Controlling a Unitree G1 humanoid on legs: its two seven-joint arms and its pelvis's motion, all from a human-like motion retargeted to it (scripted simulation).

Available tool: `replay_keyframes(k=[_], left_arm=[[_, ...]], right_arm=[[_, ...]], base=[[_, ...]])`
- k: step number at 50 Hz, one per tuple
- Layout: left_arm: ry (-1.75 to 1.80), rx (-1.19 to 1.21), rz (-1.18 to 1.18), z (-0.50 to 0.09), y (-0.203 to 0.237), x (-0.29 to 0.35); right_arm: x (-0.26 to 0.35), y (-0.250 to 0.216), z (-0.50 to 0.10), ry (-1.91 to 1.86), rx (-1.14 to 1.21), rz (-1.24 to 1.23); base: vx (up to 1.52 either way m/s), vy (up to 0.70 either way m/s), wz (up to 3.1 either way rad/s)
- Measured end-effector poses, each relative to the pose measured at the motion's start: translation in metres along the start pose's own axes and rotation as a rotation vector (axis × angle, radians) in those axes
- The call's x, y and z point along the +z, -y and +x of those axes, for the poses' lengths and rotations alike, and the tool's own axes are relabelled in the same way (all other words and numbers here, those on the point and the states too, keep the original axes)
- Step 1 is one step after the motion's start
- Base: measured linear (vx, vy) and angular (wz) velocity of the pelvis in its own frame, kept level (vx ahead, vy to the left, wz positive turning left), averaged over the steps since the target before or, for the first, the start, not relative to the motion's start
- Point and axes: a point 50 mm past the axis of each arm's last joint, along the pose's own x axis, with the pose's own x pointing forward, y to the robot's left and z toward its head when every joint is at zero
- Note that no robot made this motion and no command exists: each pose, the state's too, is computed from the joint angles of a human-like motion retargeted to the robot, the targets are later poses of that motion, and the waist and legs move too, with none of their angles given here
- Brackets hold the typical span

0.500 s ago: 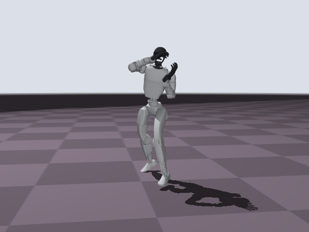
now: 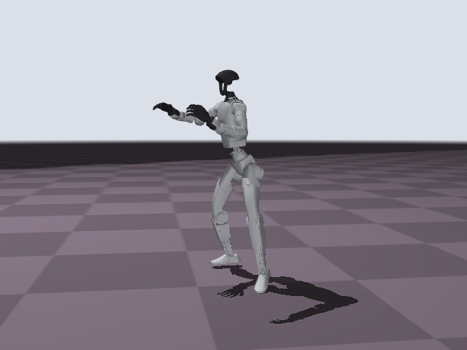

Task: Kungfu

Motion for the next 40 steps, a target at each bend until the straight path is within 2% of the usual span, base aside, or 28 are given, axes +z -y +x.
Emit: replay_keyframes(k=[3, 6, 10, 13, 15, 20, 22, 25, 28, 33, 38, 40], left_arm=[[0.051, -0.258, 0.085, 0.011, 0.034, 0.006], [0.166, -0.473, 0.061, 0.028, 0.093, 0.022], [0.308, -0.685, -0.066, 0.034, 0.17, 0.058], [0.44, -0.821, -0.145, 0.03, 0.209, 0.094], [0.498, -0.9, -0.198, 0.026, 0.231, 0.118], [0.554, -1.058, -0.302, -0.006, 0.27, 0.147], [0.551, -1.061, -0.309, -0.015, 0.272, 0.143], [0.617, -0.97, -0.37, -0.017, 0.265, 0.148], [0.641, -0.846, -0.478, -0.02, 0.27, 0.158], [0.617, -0.954, -0.465, -0.048, 0.296, 0.164], [0.501, -0.96, -0.305, -0.069, 0.296, 0.112], [0.404, -0.955, -0.281, -0.08, 0.297, 0.093]], right_arm=[[-0.067, -0.002, -0.066, -0.333, 0.166, -0.109], [-0.119, 0.023, -0.153, -0.682, 0.354, -0.32], [-0.155, 0.064, -0.248, -1.174, 0.598, -0.593], [-0.159, 0.095, -0.294, -1.554, 0.693, -0.709], [-0.154, 0.111, -0.315, -1.746, 0.706, -0.693], [-0.142, 0.112, -0.349, -1.987, 0.608, -0.417], [-0.146, 0.084, -0.348, -1.939, 0.527, -0.248], [-0.159, 0.049, -0.304, -1.657, 0.464, -0.082], [-0.161, 0.033, -0.269, -1.43, 0.433, -0.136], [-0.159, -0.015, -0.258, -1.395, 0.306, -0.164], [-0.151, -0.057, -0.257, -1.45, 0.271, -0.211], [-0.151, -0.053, -0.262, -1.477, 0.243, -0.303]], base=[[-0.16, -0.97, -0.85], [-0.18, -0.7, -0.93], [-0.16, -0.33, -1.06], [-0.08, -0.21, -1.68], [-0.04, -0.23, -1.35], [0.07, -0.4, -1.67], [-0.52, -1.24, -2.38], [-0.95, -1.51, -2.43], [0.1, 0.97, -1.45], [-0.09, 0.63, -0.3], [-0.13, -0.21, -1.2], [0.27, -0.18, -1.07]])
